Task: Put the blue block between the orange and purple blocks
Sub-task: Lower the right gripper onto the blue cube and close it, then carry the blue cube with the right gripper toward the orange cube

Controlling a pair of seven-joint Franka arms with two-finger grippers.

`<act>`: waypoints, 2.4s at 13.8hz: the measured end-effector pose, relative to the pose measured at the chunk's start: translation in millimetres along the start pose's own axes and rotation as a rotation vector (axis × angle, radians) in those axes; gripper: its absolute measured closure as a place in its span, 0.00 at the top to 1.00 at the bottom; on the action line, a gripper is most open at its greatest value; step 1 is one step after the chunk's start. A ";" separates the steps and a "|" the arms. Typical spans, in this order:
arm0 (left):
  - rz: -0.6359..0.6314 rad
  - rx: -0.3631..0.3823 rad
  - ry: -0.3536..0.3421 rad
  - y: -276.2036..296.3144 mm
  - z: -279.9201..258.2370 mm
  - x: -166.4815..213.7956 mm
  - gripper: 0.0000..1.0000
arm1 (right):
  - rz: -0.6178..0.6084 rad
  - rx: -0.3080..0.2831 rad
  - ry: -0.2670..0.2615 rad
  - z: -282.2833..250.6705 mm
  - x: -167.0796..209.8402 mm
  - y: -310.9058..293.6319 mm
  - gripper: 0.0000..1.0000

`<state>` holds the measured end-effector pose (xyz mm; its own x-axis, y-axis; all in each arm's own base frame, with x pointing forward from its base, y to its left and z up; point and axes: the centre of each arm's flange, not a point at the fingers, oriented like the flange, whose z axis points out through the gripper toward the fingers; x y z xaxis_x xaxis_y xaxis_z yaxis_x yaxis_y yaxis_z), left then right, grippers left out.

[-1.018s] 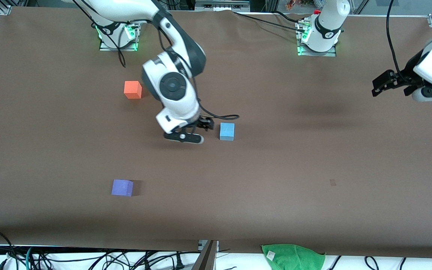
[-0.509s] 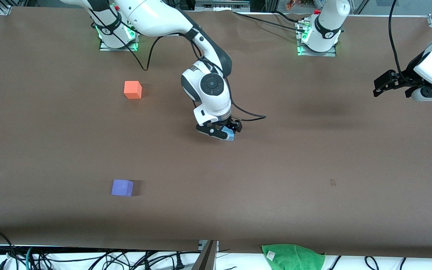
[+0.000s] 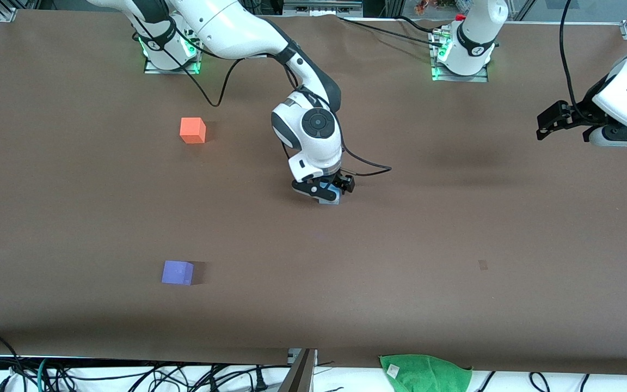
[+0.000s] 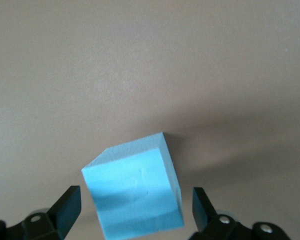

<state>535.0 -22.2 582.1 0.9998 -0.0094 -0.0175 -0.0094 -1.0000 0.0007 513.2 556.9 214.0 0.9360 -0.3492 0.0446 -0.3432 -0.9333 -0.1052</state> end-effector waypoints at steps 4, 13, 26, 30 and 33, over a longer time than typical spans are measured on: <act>0.000 0.000 0.002 0.0 -0.2 0.2 1.00 | -0.025 -0.005 0.009 10.5 5.5 0.4 0.80; -0.007 -0.001 0.003 -3.7 -0.4 0.4 1.00 | -0.303 -0.125 -0.060 -49.0 127.2 62.8 0.57; -0.007 -0.001 0.003 -3.8 -0.4 0.4 1.00 | -0.453 -0.149 -0.115 -48.2 171.2 370.0 0.57; -0.005 0.000 0.005 -2.7 -1.4 0.5 1.00 | -0.403 -0.132 -0.098 -36.4 173.3 385.1 0.57; -0.005 0.000 0.005 -2.5 -1.6 0.4 1.00 | -0.381 -0.114 -0.075 -28.0 175.4 385.5 0.63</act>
<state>535.5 -19.7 583.6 0.9999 -0.0048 -0.0129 -0.0048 -1.0000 0.0009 542.8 133.5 209.1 0.9996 0.0266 -0.0137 0.0268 -0.9995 0.0160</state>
